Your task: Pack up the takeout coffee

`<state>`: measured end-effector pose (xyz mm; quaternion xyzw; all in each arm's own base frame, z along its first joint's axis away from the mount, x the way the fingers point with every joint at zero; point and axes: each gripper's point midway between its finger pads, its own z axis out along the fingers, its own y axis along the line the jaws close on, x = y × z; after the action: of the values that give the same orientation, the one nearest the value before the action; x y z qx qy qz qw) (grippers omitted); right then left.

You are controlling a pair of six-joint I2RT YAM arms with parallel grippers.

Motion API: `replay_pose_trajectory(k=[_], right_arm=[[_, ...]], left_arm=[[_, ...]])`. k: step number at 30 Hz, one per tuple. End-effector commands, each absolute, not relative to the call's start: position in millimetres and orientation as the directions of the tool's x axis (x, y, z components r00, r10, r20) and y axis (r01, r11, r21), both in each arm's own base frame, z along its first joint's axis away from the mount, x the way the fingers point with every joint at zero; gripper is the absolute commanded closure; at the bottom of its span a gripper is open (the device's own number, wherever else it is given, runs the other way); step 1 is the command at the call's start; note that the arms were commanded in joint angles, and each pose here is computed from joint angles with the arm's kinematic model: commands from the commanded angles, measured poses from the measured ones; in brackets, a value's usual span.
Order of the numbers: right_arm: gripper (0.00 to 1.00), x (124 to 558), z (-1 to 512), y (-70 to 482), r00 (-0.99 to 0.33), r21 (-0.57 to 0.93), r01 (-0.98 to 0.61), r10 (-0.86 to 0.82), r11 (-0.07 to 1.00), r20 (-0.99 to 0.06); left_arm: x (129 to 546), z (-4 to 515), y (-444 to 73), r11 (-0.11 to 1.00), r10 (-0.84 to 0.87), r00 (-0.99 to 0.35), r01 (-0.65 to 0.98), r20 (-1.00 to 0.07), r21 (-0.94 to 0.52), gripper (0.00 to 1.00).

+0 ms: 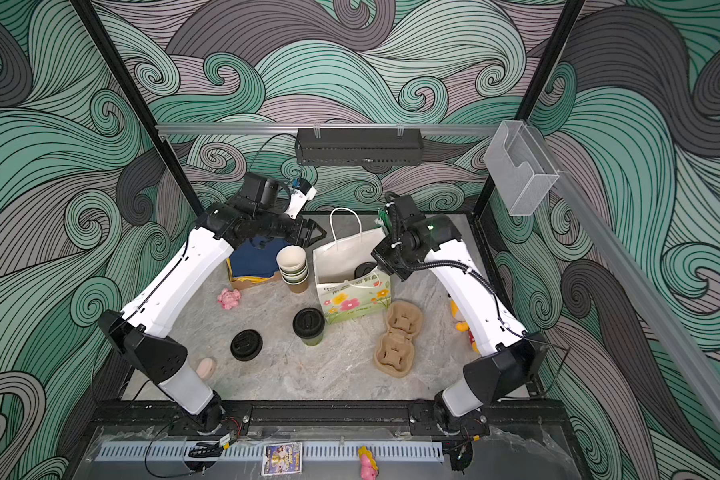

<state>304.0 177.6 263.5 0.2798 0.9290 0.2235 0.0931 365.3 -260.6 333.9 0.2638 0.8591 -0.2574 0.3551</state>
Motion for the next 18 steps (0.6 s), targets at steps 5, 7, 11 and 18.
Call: replay_pose_trajectory(k=[5, 7, 11, 18], right_arm=[[1.00, 307, 264, 183, -0.951, 0.525, 0.229, 0.304, 0.820, -0.061], [1.00, 312, 264, 183, -0.956, 0.531, 0.209, 0.285, 0.822, -0.064], [1.00, 322, 268, 180, -0.970, 0.513, 0.146, 0.224, 0.846, -0.092], [1.00, 342, 269, 177, -0.984, 0.474, 0.065, 0.136, 0.878, -0.117]], left_arm=[[362, 335, -257, 0.736, 0.221, -0.624, 0.611, -0.749, -0.291, 0.26], [365, 331, -263, 0.721, 0.236, -0.632, 0.623, -0.738, -0.303, 0.25], [374, 324, -271, 0.709, 0.265, -0.652, 0.631, -0.710, -0.315, 0.25], [384, 320, -278, 0.712, 0.253, -0.677, 0.614, -0.691, -0.340, 0.51]])
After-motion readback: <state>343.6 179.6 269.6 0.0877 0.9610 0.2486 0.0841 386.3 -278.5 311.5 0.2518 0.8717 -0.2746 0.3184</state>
